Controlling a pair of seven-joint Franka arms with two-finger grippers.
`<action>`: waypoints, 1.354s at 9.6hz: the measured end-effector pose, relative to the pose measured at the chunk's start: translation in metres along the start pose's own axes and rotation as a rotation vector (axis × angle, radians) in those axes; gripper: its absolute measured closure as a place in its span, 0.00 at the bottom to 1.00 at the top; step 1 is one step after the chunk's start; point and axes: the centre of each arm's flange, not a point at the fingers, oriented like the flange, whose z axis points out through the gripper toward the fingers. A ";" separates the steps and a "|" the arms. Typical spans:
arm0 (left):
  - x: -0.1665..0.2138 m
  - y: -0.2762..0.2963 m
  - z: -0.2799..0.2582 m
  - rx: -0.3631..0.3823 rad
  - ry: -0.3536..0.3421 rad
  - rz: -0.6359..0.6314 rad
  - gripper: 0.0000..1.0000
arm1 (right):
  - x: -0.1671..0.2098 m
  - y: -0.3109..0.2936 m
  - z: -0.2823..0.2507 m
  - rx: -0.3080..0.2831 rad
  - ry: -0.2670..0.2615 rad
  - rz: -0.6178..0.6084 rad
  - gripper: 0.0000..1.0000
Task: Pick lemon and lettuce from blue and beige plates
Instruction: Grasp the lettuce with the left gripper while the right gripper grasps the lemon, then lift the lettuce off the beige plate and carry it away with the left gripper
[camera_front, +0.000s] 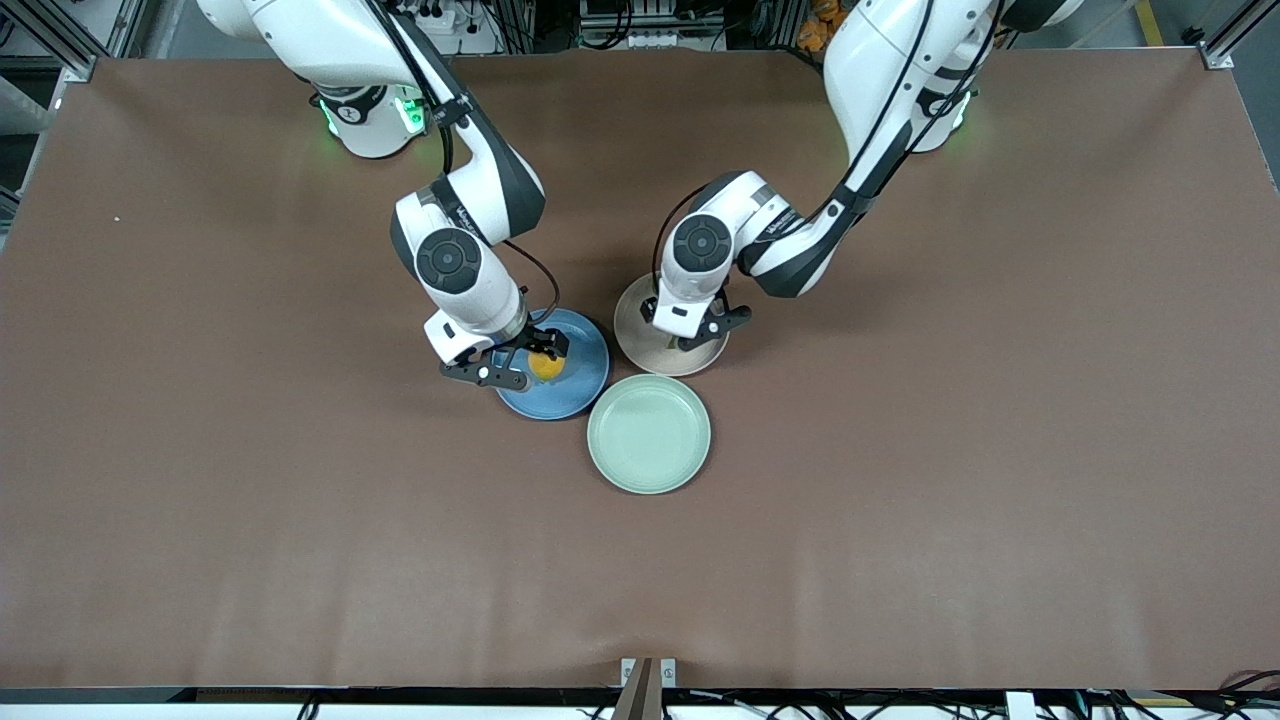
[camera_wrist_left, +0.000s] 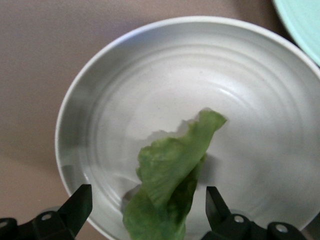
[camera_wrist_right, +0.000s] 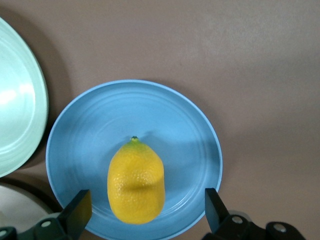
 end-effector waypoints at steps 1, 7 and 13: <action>-0.001 0.003 0.002 0.000 0.002 -0.001 0.01 | -0.005 -0.004 0.002 0.000 0.001 0.017 0.00; -0.007 0.008 0.004 0.003 0.020 0.005 0.89 | -0.037 -0.004 0.038 0.010 0.027 0.071 0.00; 0.006 0.008 -0.053 0.016 0.100 0.028 0.96 | -0.047 -0.012 0.067 0.014 0.040 0.109 0.00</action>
